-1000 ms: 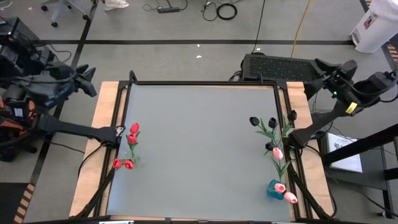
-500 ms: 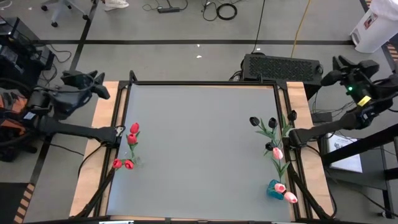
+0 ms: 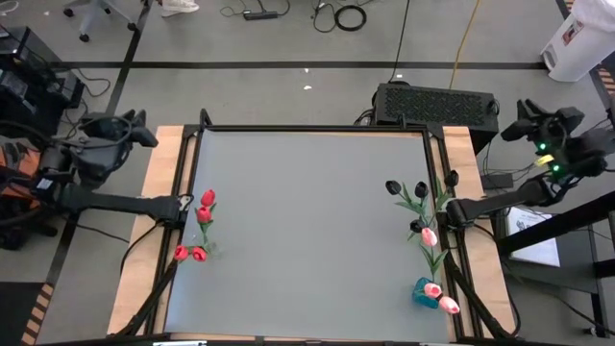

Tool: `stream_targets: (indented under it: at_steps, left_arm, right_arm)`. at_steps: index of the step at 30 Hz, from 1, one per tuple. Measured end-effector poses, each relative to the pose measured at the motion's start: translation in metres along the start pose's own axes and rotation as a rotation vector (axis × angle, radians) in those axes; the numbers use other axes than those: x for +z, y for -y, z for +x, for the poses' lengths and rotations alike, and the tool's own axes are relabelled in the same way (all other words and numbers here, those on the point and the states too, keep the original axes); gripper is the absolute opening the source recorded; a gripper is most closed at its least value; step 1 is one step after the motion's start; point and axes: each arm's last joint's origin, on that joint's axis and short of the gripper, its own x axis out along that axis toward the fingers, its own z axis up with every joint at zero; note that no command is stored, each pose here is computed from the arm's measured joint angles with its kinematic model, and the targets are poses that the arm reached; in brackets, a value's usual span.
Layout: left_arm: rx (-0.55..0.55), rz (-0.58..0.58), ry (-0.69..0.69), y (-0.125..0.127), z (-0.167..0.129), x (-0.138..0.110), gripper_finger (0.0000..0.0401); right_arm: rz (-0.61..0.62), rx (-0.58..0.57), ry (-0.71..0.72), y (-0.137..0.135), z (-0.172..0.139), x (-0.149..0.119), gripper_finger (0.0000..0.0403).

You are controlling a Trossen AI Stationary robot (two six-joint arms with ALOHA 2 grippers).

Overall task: Sort flowers into vase by color
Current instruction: Return to Home Position

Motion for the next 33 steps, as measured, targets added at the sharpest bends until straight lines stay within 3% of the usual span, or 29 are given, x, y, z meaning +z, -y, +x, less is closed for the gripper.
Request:
stream_targets:
  at_steps: [4,12,20,33]
  left_arm:
    - [-0.024,-0.017,-0.020,0.000,0.001,-0.005,0.0157]
    - [-0.017,-0.053,-0.043,0.008,0.006,-0.020,0.0157]
    - [-0.004,-0.048,-0.058,0.018,0.012,-0.040,0.0157]
    - [0.037,-0.078,-0.094,0.028,0.022,-0.080,0.0157]
  right_arm:
    - [0.063,0.021,-0.004,0.005,0.002,-0.028,0.0094]
    - [0.085,0.125,-0.031,-0.030,0.008,-0.081,0.0094]
    - [0.186,0.118,-0.035,-0.048,0.005,-0.129,0.0094]
    - [0.196,0.085,-0.024,-0.054,0.003,-0.141,0.0094]
